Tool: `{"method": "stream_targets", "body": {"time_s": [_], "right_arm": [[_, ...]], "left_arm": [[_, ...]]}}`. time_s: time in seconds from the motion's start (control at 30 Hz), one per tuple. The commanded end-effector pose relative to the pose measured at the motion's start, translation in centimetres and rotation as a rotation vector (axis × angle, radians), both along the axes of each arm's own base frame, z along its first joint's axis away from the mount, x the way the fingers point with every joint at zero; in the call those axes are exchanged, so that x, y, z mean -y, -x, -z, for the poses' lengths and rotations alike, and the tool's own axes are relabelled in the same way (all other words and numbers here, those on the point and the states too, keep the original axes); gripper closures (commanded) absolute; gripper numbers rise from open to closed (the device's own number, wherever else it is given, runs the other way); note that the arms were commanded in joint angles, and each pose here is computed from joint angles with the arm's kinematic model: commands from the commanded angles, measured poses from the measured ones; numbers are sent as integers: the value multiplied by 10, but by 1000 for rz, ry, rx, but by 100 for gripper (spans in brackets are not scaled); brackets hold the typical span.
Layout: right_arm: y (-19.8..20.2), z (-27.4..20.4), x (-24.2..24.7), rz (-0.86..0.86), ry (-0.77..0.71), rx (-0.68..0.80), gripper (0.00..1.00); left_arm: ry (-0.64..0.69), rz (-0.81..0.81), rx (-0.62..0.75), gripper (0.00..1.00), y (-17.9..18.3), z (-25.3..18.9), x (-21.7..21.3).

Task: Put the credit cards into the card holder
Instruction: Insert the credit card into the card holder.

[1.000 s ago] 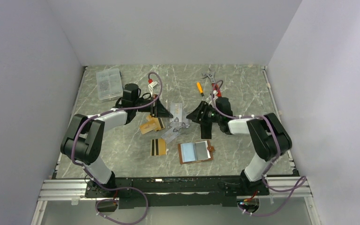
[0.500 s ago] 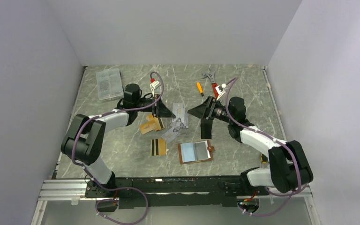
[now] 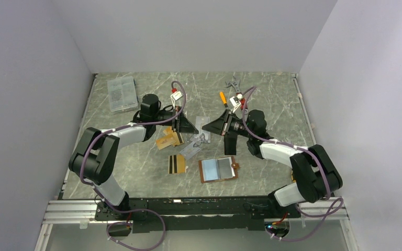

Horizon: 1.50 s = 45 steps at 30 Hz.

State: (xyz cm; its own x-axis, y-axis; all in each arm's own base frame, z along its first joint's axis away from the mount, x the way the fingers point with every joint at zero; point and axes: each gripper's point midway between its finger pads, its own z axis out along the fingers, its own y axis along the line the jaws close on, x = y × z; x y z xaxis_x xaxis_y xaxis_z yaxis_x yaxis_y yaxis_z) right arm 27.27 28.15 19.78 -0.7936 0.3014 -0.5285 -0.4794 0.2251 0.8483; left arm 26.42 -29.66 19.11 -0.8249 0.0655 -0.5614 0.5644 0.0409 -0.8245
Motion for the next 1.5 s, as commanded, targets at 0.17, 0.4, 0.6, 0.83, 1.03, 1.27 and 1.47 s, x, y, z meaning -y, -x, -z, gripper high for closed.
{"method": "stream_targets", "body": {"time_s": [0.17, 0.4, 0.6, 0.83, 1.03, 1.27, 1.47], "right_arm": [[14, -19, -3, -41, -73, 16, 100], [60, 61, 39, 61, 210, -150, 100], [92, 110, 68, 125, 329, -260, 100], [92, 129, 80, 163, 384, -285, 100], [82, 136, 81, 173, 407, -266, 100], [80, 140, 83, 198, 400, -239, 100], [79, 143, 86, 219, 403, -223, 100]], "left_arm": [[-21, 10, 90, 67, 7, -8, 1], [-228, 112, 320, 51, 30, 35, 8], [-419, 338, 627, 56, 68, 83, 23], [-549, 450, 807, 60, 84, 119, 26], [-609, 502, 893, 64, 91, 136, 32], [-628, 564, 943, 66, 99, 146, 38], [-663, 620, 1003, 68, 105, 157, 38]]}}
